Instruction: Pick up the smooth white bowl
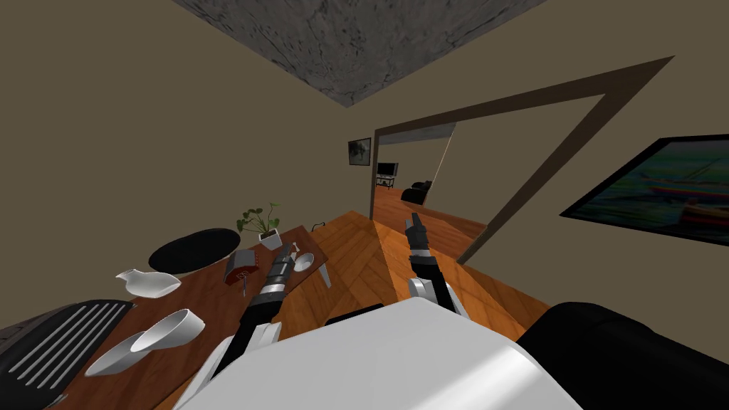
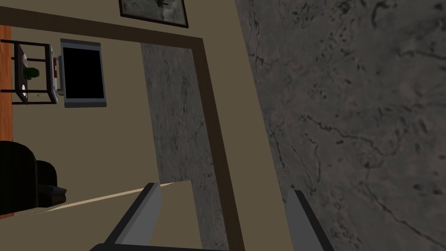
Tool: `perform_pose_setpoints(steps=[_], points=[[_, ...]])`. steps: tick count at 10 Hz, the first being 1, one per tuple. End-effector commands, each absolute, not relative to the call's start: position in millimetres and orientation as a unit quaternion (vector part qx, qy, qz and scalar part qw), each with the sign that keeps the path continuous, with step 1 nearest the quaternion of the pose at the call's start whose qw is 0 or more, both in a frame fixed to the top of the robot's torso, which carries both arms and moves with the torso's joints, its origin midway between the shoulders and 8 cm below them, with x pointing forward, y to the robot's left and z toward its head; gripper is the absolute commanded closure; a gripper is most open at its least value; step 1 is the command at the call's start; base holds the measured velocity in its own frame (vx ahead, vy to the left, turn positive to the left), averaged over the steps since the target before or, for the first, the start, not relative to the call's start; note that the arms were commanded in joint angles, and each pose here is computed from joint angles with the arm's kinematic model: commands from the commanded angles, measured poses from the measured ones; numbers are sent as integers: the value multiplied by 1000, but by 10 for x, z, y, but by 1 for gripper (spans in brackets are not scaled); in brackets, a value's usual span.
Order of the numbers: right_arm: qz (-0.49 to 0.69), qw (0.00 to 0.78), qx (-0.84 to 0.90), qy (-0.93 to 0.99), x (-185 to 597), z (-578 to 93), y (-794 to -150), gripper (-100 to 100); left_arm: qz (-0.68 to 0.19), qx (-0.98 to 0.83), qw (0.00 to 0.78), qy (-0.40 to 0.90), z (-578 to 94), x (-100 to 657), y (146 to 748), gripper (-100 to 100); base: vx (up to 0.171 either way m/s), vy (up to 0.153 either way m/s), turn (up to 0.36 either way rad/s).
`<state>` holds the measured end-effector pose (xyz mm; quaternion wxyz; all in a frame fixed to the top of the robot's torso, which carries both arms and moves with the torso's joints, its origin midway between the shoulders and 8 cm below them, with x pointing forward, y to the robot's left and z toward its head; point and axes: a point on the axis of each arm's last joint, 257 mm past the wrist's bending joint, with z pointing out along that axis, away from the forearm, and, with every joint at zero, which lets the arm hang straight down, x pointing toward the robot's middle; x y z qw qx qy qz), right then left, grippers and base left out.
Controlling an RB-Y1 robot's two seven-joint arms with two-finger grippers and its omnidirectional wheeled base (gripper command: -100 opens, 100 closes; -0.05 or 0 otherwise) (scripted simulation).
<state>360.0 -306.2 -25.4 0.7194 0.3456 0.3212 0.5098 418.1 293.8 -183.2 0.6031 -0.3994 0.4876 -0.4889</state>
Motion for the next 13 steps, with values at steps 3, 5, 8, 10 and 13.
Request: perform_pose_setpoints(steps=[3,5,8,10,13], points=[[510,719,346,321,3600,-254,-3062,0,-470,-426,587,503,-2171,4242,3112,-100,3,-83,33],[510,719,346,321,3600,-254,-3062,0,-452,-452,571,515,-2484,4286,3272,-100,19,-70,37],[510,719,346,321,3600,-254,-3062,0,-431,-481,555,525,-2788,4323,3436,-100,30,-74,31],[510,719,346,321,3600,-254,-3062,0,-418,-497,545,530,-2966,4332,3523,-100,46,-50,38],[510,719,346,321,3600,-254,-3062,0,-396,-527,527,536,-3247,4360,3671,-100,45,-20,21]])
